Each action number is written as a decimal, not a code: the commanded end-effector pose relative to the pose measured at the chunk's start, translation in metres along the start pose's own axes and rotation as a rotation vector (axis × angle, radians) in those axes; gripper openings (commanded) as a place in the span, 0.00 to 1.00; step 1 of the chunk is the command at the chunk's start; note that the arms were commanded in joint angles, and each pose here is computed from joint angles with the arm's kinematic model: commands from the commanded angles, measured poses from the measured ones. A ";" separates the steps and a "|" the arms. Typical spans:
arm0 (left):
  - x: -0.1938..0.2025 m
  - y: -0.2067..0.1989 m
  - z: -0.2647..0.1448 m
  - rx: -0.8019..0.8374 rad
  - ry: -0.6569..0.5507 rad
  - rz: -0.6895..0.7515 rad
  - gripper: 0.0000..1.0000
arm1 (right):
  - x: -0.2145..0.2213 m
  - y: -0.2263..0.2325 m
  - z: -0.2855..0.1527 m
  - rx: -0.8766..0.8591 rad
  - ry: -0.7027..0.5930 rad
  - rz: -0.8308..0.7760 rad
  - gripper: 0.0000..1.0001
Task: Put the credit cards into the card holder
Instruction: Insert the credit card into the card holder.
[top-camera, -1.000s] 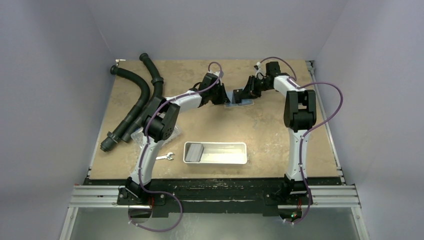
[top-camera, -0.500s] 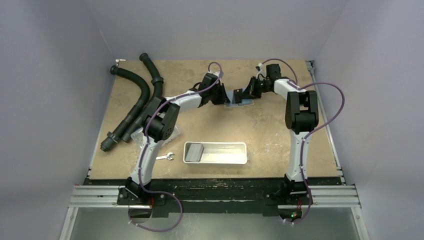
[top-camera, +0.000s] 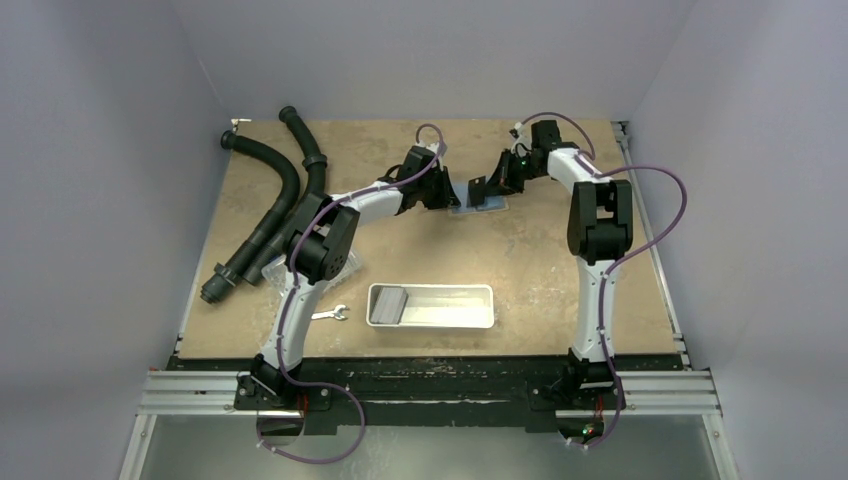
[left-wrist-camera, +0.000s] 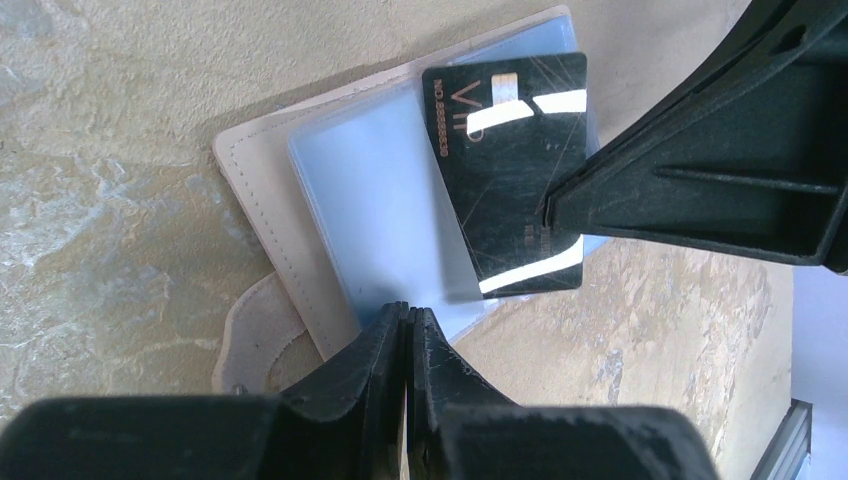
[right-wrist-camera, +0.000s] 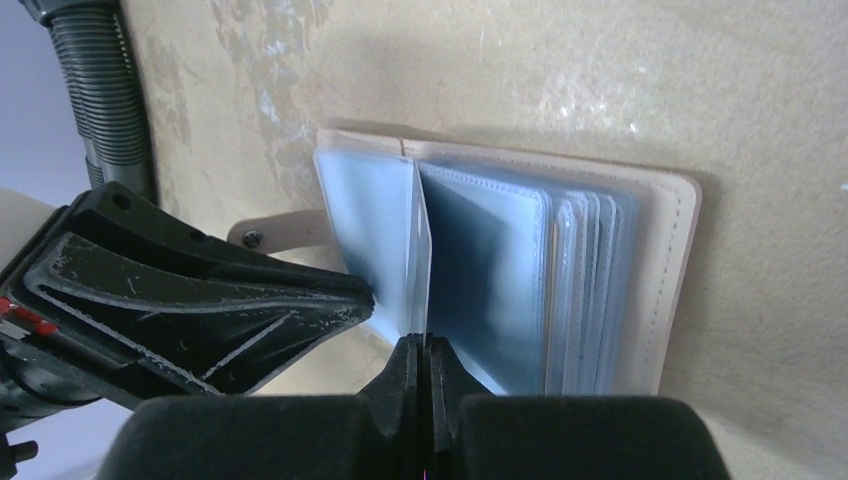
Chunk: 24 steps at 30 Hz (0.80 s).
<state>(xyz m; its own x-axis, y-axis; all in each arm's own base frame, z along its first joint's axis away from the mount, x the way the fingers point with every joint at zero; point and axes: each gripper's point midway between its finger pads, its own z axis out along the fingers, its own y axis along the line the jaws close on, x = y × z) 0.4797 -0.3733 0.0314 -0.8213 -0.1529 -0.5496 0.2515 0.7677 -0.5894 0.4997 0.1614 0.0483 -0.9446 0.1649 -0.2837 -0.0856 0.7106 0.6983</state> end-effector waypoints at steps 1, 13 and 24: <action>0.013 0.026 0.001 -0.066 0.036 -0.003 0.06 | 0.003 -0.002 -0.006 0.036 0.030 0.008 0.00; 0.015 0.026 0.001 -0.060 0.043 -0.001 0.06 | 0.007 -0.006 -0.006 0.047 0.071 0.004 0.00; 0.013 0.024 0.002 -0.056 0.043 0.004 0.06 | 0.010 -0.008 0.011 -0.039 0.116 -0.020 0.00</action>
<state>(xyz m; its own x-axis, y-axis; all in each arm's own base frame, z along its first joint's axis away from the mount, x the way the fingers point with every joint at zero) 0.4793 -0.3736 0.0317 -0.8226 -0.1513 -0.5481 0.2538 0.7649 -0.5920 0.4932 0.1627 0.0385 -0.9727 0.1067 -0.2061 -0.0747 0.6969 0.7133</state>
